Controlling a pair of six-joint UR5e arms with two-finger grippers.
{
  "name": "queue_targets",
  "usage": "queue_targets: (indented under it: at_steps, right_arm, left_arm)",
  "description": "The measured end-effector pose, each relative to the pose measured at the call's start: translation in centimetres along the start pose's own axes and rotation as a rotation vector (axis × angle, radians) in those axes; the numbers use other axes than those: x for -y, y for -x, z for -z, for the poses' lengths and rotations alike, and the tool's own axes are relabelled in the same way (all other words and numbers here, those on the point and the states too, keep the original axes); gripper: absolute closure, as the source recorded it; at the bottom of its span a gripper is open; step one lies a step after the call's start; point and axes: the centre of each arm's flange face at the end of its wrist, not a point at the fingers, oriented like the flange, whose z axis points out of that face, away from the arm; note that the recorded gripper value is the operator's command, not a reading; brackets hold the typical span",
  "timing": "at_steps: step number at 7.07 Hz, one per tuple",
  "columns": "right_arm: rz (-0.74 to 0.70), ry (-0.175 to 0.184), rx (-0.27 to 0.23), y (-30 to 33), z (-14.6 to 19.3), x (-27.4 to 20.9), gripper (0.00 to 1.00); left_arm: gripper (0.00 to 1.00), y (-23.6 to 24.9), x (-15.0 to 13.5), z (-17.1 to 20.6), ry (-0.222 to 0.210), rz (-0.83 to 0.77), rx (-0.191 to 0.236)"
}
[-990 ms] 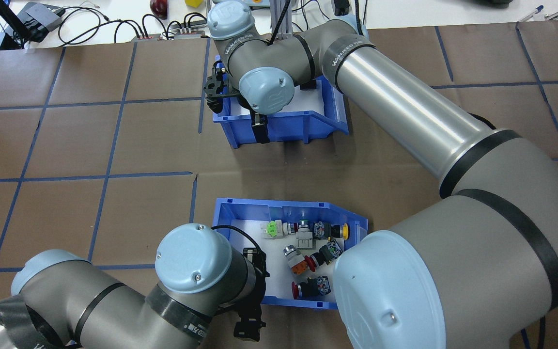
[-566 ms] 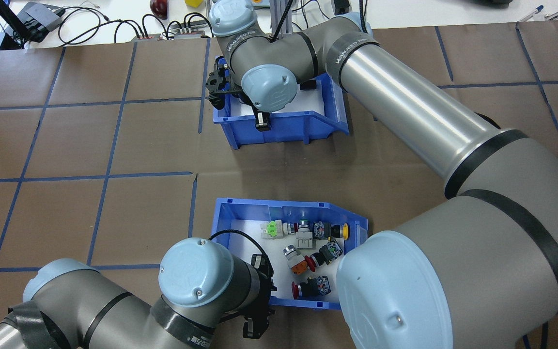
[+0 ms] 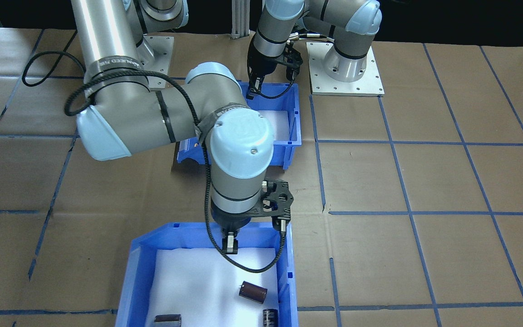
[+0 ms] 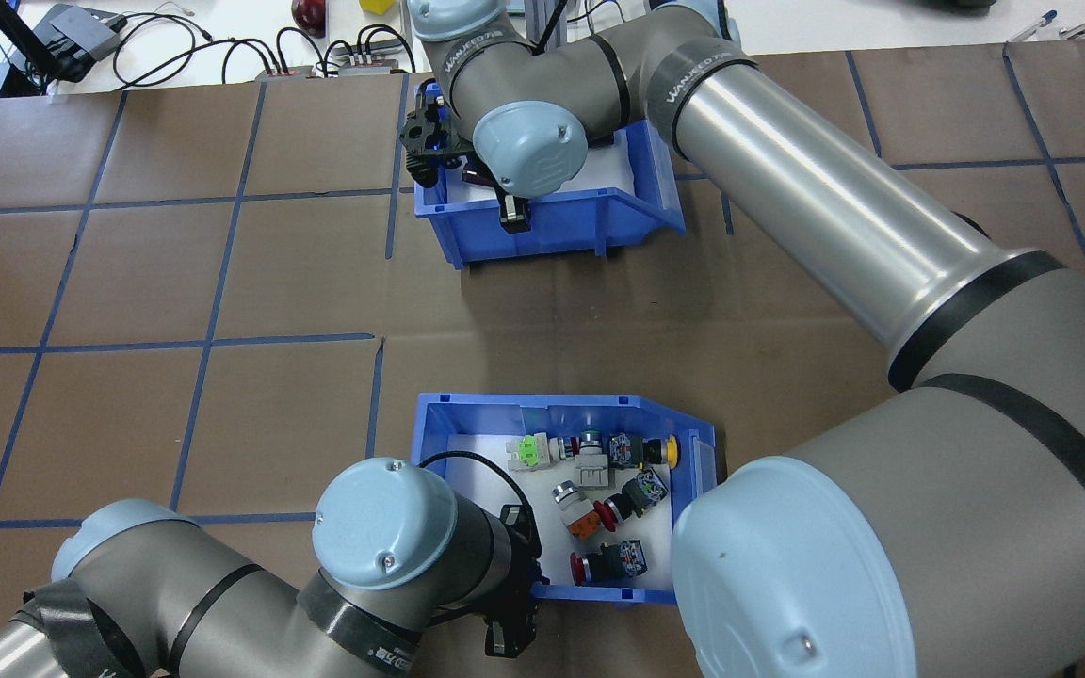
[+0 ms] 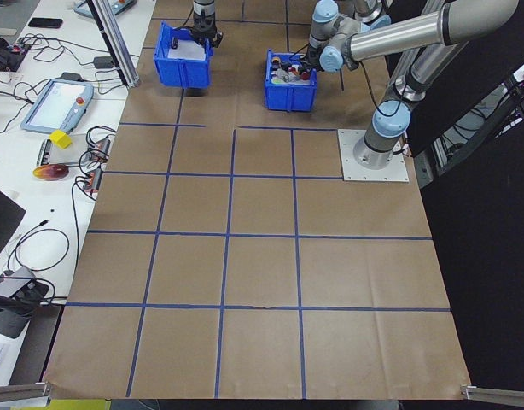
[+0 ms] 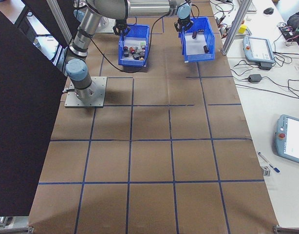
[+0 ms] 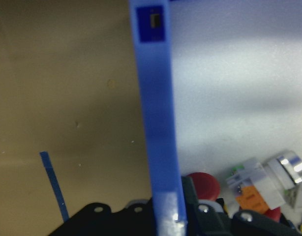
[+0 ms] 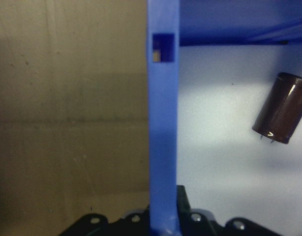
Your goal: Place button box in front
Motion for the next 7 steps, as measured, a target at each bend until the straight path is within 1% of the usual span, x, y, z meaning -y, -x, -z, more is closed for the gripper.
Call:
queue_targets:
  at_steps: [1,2,4,5,6,7]
  right_arm:
    - [-0.001,0.004,-0.002,-1.2,0.8,-4.1,0.95]
    - [-0.001,0.01,0.005,-2.2,1.0,-8.5,0.95]
    - [-0.005,0.016,0.04,-2.5,0.4,-18.0,0.95]
    - [-0.011,0.015,0.057,-1.9,0.0,-22.0,0.95]
    - [-0.015,0.014,0.072,-1.1,-0.3,-25.3,0.95]
    - [-0.022,0.009,0.09,0.0,-0.7,-28.2,0.95]
  left_arm:
    - [1.0,-1.5,0.7,1.3,-0.03,-0.005,-0.043]
    - [1.0,-3.1,2.0,2.3,-0.05,0.009,-0.074]
    - [1.0,-7.3,6.5,4.3,-0.06,0.044,-0.119]
    - [1.0,-9.7,8.4,5.1,-0.039,0.068,-0.127]
    - [1.0,-12.5,9.3,5.5,-0.008,0.068,-0.128]
    - [1.0,-15.8,9.6,5.7,0.008,0.059,-0.127]
